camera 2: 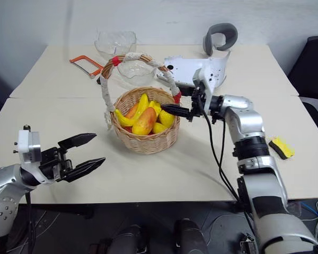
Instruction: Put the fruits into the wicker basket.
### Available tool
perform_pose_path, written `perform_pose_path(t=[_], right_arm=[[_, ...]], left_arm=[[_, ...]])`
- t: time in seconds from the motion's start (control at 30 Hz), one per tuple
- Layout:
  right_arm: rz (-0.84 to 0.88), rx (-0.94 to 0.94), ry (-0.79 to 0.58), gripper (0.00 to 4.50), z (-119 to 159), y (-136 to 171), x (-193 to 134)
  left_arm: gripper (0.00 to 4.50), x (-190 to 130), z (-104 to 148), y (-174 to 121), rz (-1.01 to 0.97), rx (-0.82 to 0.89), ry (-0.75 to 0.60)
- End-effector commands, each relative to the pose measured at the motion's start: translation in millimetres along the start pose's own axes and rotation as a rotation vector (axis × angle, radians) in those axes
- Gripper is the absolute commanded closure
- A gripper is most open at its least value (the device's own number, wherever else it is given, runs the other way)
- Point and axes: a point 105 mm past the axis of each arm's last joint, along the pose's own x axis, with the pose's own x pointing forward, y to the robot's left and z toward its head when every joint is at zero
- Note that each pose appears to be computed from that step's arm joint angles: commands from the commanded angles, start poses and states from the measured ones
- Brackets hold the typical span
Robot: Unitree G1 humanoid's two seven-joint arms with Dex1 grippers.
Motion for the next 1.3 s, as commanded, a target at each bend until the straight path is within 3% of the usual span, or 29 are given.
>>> perform_pose_path(t=[0.03, 0.37, 0.4, 0.7, 0.83, 0.93, 1.2, 1.3], right_arm=[[0.043, -0.058, -0.009, 0.59, 13, -1, 1], [0.043, -0.085, -0.001, 4.18, 10, 8, -26], [0.039, -0.089, -0.005, 4.37, 10, 13, -31], [-0.256, -0.108, -0.039, 4.35, 37, 66, -113], [-0.627, -0.17, -0.045, 4.35, 46, 60, -168], [-0.797, -0.198, -0.064, 4.35, 49, 54, -193], [-0.977, -0.059, -0.031, 4.35, 1, 40, -218], [-0.984, -0.042, -0.036, 3.36, -9, 39, -221]], left_arm=[[0.0, -7, 9, 0, 0.023, 0.038, -0.007], [0.0, 2, 0, -5, 0.0, 0.017, -0.013], [0.0, 5, 0, -5, -0.009, 0.015, -0.017], [0.0, 30, -3, 2, -0.146, -0.012, -0.027], [0.0, 40, -2, 9, -0.2, -0.008, -0.027], [0.0, 44, -2, 12, -0.224, -0.007, -0.026], [0.0, 51, 4, 17, -0.237, 0.021, -0.047], [0.0, 47, 3, 17, -0.237, 0.032, -0.031]])
